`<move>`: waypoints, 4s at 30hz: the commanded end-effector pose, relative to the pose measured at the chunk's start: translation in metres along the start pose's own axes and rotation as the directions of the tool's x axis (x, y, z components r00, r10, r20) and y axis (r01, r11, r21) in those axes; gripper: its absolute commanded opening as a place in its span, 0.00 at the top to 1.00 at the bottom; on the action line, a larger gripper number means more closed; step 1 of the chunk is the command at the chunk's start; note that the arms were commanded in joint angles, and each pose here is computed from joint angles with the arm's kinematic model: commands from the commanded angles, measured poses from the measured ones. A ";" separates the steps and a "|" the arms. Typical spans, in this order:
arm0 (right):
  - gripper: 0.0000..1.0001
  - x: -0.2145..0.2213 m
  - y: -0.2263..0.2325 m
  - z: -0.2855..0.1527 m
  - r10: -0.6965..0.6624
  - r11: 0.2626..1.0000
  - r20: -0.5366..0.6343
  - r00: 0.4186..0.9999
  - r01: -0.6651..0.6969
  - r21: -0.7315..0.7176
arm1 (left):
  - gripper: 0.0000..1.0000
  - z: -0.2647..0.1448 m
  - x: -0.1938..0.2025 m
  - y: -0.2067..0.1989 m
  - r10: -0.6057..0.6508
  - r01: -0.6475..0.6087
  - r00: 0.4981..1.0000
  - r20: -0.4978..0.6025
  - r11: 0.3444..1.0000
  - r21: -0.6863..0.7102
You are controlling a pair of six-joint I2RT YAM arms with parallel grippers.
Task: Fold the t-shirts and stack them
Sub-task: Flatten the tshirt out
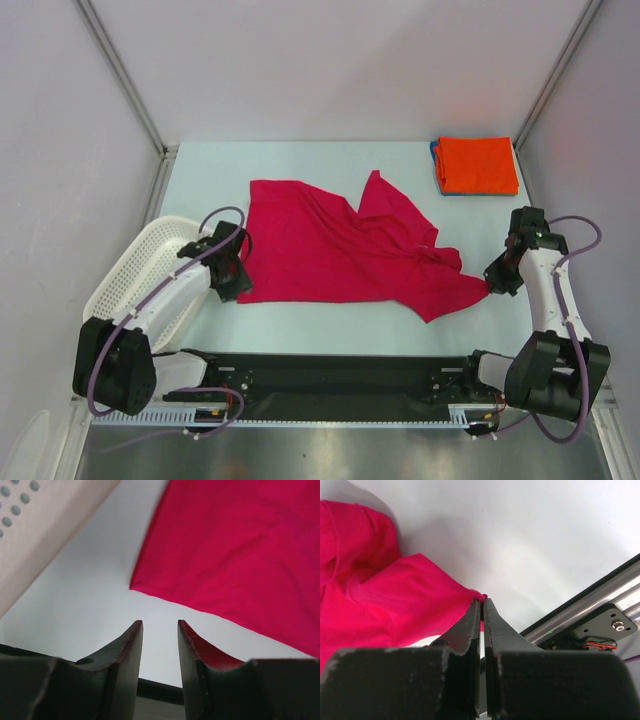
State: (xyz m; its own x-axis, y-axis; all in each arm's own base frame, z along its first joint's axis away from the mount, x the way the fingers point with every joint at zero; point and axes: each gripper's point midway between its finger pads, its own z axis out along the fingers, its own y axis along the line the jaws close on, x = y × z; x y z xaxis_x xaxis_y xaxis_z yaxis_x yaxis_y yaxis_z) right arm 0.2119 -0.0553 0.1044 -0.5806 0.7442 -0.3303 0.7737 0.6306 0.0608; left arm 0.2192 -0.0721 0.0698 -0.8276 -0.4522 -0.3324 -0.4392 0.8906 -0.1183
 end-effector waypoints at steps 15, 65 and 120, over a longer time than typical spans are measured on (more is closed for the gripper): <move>1.00 0.001 0.005 0.000 -0.084 0.996 -0.013 0.996 0.084 0.000 | 0.51 0.049 -0.005 0.018 -0.104 0.116 0.991 0.085 0.983 -0.145; 1.00 -0.157 0.107 -0.378 0.175 0.746 0.631 0.756 0.317 -0.586 | 1.00 -0.315 -0.161 -0.072 -0.026 -0.351 0.701 0.713 0.857 0.377; 1.00 -0.179 0.196 -0.201 0.246 0.739 0.803 0.542 0.432 -0.518 | 1.00 -0.047 -0.206 -0.134 -0.003 -0.219 0.778 0.628 0.936 0.276</move>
State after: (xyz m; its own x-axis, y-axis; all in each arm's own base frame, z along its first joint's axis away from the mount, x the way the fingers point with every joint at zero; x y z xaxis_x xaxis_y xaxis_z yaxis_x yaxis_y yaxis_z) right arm 0.3934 -0.0166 0.3239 -0.1109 0.3950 -0.9120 0.2442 0.9003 0.3602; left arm 0.3835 -0.1013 0.1724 -0.5329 -0.2604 -0.8052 -0.0928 0.9637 -0.2502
